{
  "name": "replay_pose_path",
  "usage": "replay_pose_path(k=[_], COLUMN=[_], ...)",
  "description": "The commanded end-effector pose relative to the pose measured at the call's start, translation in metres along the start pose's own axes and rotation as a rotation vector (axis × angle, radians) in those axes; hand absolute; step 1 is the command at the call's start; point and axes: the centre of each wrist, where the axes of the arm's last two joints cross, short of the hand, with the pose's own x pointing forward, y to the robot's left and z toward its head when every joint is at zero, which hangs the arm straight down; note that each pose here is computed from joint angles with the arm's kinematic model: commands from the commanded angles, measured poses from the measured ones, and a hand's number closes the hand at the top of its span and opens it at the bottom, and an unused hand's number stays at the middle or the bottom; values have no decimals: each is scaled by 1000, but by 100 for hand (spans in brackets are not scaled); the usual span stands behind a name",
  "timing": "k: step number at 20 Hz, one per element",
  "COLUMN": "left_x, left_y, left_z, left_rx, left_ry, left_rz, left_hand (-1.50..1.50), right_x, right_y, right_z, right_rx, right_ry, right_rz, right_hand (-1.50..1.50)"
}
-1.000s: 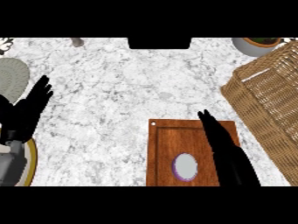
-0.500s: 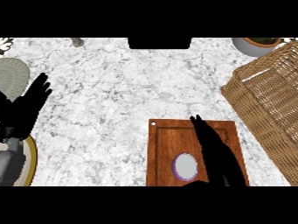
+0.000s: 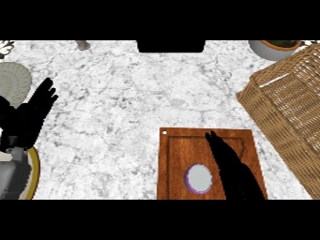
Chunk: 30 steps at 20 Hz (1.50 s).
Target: Pick the can from the cutting board and place it in the basket
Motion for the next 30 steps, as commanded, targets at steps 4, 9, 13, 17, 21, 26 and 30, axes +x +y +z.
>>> replay_pose_path(k=[4, 9, 13, 17, 21, 26, 30], left_x=[4, -2, -17, -4, 4, -9, 4], left_y=[8, -2, 12, 12, 4, 15, 3], left_z=[8, 12, 8, 7, 5, -4, 0], left_rx=[-17, -4, 9, -14, -9, 4, -2], left_ry=[6, -4, -4, 2, 16, 1, -3], left_rz=[23, -4, -1, 1, 1, 22, 0], left_hand=[0, 0, 0, 0, 0, 0, 0], right_x=[-9, -14, -7, -3, -21, 10, 12], right_y=[-2, 38, 33, 48, 49, 60, 64], right_z=[-1, 14, -3, 3, -15, -20, -56], right_rx=[27, 34, 18, 14, 103, 66, 45], right_ry=[-70, -15, 0, 14, 4, -13, 80], right_rz=[-34, 39, 79, 76, 249, 224, 192], right_hand=[-150, -150, -150, -150, 150, 150, 150])
